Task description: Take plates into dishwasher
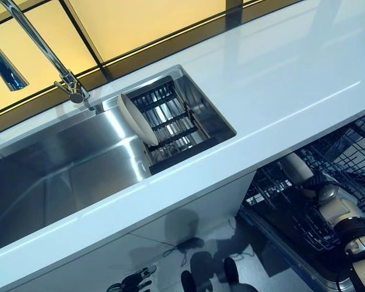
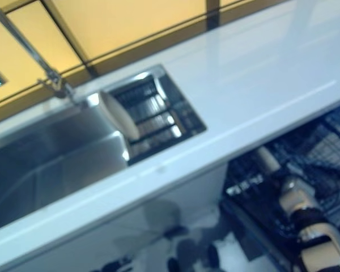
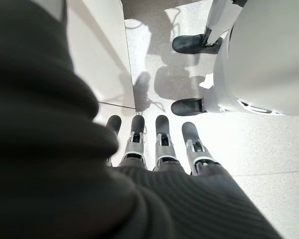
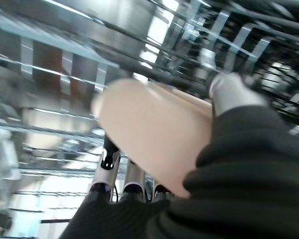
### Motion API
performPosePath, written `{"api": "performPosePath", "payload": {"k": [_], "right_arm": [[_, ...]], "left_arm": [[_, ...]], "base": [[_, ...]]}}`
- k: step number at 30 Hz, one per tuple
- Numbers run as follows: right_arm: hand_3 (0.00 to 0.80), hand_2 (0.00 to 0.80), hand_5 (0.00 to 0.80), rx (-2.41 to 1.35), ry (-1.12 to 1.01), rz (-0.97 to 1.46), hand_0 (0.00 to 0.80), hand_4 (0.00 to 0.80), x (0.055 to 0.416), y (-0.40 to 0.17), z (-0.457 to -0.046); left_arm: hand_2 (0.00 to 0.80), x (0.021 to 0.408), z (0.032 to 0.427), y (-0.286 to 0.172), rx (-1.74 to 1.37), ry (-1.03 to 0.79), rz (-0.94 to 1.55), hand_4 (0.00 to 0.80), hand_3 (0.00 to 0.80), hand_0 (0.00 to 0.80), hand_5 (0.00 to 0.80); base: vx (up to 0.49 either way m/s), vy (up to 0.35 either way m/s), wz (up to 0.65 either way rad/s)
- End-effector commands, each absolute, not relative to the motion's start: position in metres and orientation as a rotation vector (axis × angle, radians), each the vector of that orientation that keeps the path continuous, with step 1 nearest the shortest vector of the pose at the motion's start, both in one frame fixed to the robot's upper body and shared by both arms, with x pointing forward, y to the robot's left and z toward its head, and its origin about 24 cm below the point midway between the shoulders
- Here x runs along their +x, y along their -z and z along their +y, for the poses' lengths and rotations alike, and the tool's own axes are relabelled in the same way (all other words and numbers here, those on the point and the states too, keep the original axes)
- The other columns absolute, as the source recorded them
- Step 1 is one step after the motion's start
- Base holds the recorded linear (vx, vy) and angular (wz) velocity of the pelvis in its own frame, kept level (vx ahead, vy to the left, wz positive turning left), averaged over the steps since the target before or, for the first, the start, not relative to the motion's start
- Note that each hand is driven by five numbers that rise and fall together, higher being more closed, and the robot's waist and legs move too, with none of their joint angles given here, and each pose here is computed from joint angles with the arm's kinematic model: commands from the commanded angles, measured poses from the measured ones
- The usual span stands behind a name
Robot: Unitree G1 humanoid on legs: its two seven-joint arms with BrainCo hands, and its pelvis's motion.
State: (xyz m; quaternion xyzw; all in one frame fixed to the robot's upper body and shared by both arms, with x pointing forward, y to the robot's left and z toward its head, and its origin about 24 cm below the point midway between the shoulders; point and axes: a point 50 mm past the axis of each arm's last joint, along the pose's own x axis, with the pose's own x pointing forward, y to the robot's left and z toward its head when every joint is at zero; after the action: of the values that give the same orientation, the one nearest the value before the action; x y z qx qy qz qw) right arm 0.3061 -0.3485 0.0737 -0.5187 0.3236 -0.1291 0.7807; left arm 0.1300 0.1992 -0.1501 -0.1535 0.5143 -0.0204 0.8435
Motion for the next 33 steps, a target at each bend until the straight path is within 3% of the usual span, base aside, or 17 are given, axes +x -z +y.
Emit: {"api": "performPosePath", "payload": {"k": [1,20,33], "right_arm": [[0.0,0.0,0.0,-1.168,0.327,0.76,0.0,0.0,0.298,-0.088,-0.365],[0.0,0.0,0.0,-1.166,0.376,0.707,0.0,0.0,0.284,-0.208,-0.409],[0.0,0.0,0.0,-1.0,0.726,0.555,0.0,0.0,0.265,-0.284,-0.448]], "left_arm": [[0.0,0.137,0.215,0.147,-0.278,0.01,1.087,0.0,0.0,0.0,0.0],[0.0,0.125,0.238,0.147,-0.274,-0.115,1.089,0.0,0.0,0.0,0.0],[0.0,0.122,0.245,0.146,-0.257,-0.13,1.107,0.0,0.0,0.0,0.0]], "base": [[0.0,0.0,0.0],[0.008,0.003,-0.07],[0.006,0.002,-0.01]]}}
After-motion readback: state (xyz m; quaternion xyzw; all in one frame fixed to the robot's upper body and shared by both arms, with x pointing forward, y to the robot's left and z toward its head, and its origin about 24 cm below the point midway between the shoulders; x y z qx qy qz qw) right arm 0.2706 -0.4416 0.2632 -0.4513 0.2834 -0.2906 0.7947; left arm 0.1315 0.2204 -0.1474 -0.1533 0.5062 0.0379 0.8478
